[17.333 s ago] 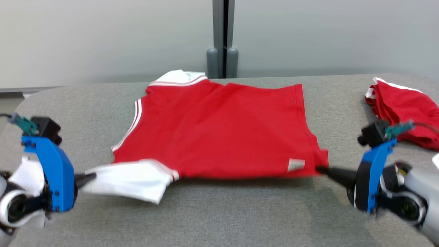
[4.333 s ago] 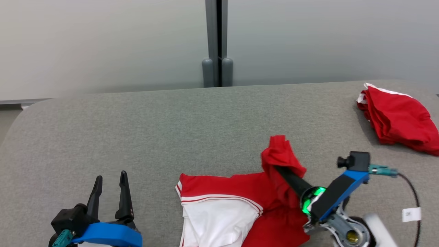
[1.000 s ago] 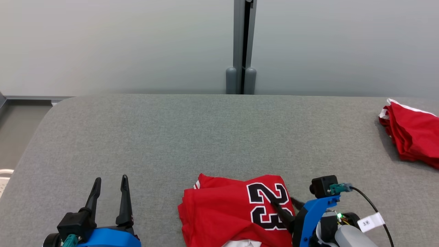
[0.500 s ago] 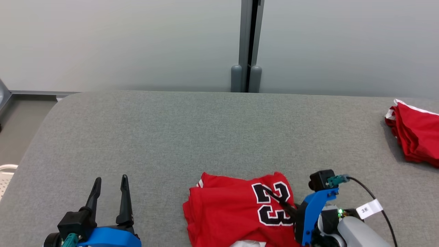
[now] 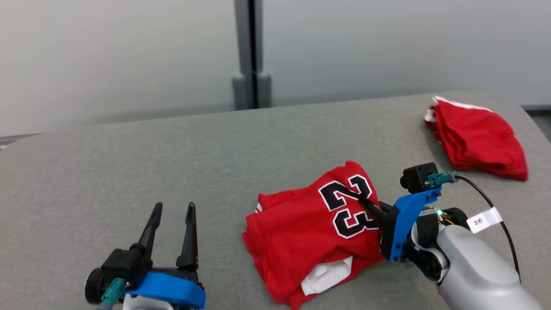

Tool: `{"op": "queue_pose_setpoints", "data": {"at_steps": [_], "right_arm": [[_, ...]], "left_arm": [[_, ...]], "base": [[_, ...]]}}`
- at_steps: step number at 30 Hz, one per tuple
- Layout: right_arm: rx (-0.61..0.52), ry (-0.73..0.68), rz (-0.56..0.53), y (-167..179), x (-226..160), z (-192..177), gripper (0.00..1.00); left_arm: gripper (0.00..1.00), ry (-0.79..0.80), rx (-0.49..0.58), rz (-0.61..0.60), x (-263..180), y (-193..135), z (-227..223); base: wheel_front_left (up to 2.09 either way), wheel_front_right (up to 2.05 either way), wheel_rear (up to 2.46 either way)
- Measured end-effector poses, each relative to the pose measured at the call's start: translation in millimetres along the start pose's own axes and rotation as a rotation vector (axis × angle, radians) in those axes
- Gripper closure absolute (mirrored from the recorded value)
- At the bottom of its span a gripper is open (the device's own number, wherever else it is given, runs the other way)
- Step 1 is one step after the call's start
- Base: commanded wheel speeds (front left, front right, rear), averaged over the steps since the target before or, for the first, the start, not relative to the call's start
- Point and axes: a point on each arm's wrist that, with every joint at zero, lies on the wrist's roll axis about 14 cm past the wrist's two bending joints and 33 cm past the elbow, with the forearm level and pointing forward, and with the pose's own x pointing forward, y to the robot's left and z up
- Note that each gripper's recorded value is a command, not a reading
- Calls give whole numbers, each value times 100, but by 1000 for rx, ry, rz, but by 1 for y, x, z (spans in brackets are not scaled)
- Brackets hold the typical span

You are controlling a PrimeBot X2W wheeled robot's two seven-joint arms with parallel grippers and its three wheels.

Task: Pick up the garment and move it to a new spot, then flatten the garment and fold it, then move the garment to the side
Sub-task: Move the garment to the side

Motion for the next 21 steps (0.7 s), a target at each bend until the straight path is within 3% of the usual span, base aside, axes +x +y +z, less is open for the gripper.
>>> {"op": "queue_pose_setpoints", "data": {"at_steps": [9, 16, 21], "right_arm": [[68, -83, -123, -55, -39, 10, 100], [60, -140, -182, -81, -58, 22, 100], [-8, -175, -192, -91, -53, 46, 100]], "left_arm": [[0, 36, -38, -208, 38, -67, -14], [0, 61, -49, -282, 52, -91, -25], [0, 92, -49, -307, 62, -96, -38]], "base": [[0, 0, 0], [0, 0, 0], [0, 0, 0]]}}
